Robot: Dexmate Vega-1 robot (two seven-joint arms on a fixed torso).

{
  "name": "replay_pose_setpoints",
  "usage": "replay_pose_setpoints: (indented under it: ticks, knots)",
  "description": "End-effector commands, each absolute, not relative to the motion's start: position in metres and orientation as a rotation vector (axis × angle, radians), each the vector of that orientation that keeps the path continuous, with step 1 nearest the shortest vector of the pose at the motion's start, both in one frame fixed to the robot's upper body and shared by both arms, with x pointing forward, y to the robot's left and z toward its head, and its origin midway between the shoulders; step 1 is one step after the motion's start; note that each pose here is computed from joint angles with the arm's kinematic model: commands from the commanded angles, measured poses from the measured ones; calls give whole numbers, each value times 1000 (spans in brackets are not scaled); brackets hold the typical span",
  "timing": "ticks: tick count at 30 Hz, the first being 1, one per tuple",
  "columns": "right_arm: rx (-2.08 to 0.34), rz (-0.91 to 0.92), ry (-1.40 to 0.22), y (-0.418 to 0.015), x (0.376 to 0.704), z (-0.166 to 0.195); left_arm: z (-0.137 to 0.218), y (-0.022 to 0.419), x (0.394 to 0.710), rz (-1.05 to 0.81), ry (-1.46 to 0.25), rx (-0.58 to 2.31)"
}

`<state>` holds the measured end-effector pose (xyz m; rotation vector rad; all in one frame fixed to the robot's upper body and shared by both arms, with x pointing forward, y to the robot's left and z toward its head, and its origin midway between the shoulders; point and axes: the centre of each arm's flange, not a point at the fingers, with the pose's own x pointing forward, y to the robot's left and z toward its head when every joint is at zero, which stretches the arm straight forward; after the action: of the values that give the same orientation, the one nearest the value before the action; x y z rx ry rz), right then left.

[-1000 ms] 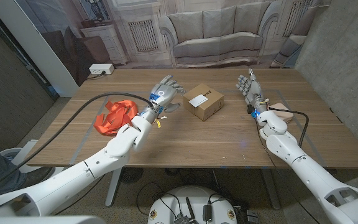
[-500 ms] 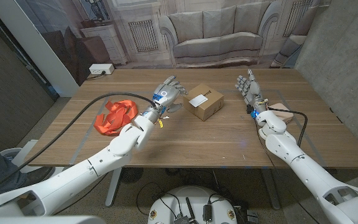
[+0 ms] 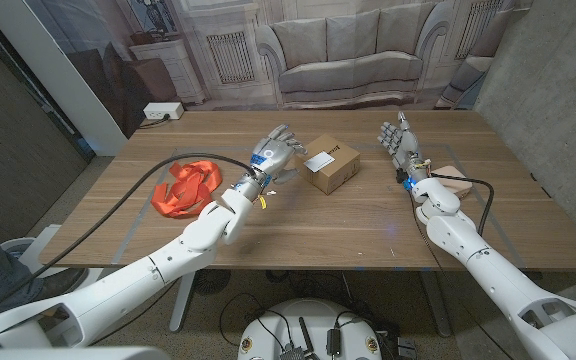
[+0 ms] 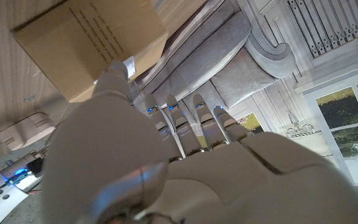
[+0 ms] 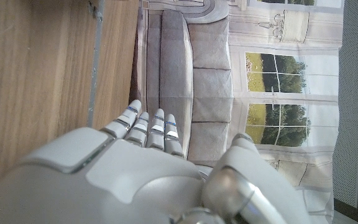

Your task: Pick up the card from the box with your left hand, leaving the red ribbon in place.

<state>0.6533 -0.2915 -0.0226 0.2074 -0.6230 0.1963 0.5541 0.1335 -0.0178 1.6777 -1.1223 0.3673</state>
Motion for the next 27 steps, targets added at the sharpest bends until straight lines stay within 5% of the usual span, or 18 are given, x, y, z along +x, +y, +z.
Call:
replay_pose_setpoints:
  ticks: [1, 27]
  knots:
    - [208, 194, -625, -295, 651, -24, -22, 130, 561, 384, -1132, 1663]
    - [219, 192, -623, -296, 653, -28, -28, 114, 579, 330, -1135, 1632]
